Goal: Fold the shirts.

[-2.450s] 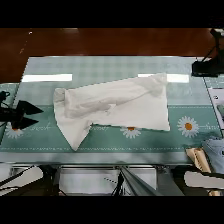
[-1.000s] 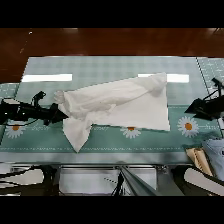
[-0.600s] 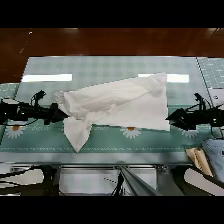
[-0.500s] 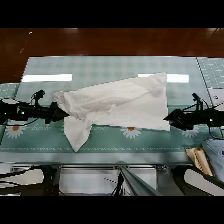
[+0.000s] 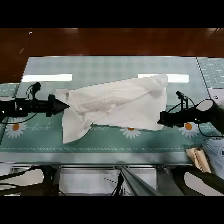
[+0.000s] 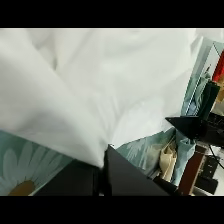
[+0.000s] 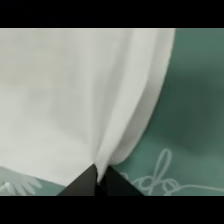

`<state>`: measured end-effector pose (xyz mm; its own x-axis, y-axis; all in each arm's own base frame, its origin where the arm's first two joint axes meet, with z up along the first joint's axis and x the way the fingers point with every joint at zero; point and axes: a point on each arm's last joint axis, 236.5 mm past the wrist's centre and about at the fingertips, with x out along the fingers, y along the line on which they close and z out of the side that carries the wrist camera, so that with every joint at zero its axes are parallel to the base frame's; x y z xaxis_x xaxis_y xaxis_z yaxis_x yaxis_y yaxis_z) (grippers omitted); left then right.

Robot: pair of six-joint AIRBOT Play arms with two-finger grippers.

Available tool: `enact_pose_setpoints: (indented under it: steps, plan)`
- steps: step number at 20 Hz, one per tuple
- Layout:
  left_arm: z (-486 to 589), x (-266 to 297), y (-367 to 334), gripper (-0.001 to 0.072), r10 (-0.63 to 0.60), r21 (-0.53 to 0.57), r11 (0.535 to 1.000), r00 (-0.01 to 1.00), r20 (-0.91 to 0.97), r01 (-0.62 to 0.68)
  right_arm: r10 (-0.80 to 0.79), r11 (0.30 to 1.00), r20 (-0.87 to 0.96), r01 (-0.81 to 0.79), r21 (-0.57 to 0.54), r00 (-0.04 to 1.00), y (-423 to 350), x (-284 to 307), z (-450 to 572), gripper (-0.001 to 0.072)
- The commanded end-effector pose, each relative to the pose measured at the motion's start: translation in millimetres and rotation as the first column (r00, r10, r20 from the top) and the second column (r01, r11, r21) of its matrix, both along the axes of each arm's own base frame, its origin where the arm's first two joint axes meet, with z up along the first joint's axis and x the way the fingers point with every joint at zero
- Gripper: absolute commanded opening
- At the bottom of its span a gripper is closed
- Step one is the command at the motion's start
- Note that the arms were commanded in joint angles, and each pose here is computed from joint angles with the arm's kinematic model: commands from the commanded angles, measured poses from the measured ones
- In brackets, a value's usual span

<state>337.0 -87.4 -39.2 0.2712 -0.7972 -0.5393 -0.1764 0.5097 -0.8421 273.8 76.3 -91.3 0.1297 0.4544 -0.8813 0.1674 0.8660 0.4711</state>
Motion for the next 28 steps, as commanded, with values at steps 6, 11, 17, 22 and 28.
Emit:
enact_pose_setpoints:
  steps: [6,11,17,22,28]
  plan:
    - [302.8,28.8,-9.3,0.0027,-0.019,0.073,0.996,0.668,0.744,-0.052,0.027,0.986,0.821,0.121,-0.117,0.570,-33.2,93.3,324.4,0.0034]
    - [549.8,-72.9,-7.3,0.0027,-0.023,0.003,0.914,-0.044,0.999,-0.405,0.083,0.949,0.992,0.312,-0.049,-0.096,-45.9,14.3,583.0,0.0033]
    - [618.2,-191.8,-16.5,0.0027,-0.190,-0.036,0.792,-0.302,0.934,-0.609,0.172,0.926,0.966,0.367,-0.092,-0.191,-41.1,-54.6,646.4,0.0033]
    - [555.1,-209.5,-10.5,0.0026,-0.224,0.168,0.708,0.007,0.975,-0.686,0.119,0.900,0.988,0.409,-0.150,0.101,-54.5,-88.8,587.5,0.0033]
    - [461.3,-209.1,-1.7,0.0026,-0.233,0.469,0.676,0.438,0.868,-0.569,0.128,0.855,0.857,0.382,-0.351,0.500,-74.5,-117.2,490.6,0.0033]
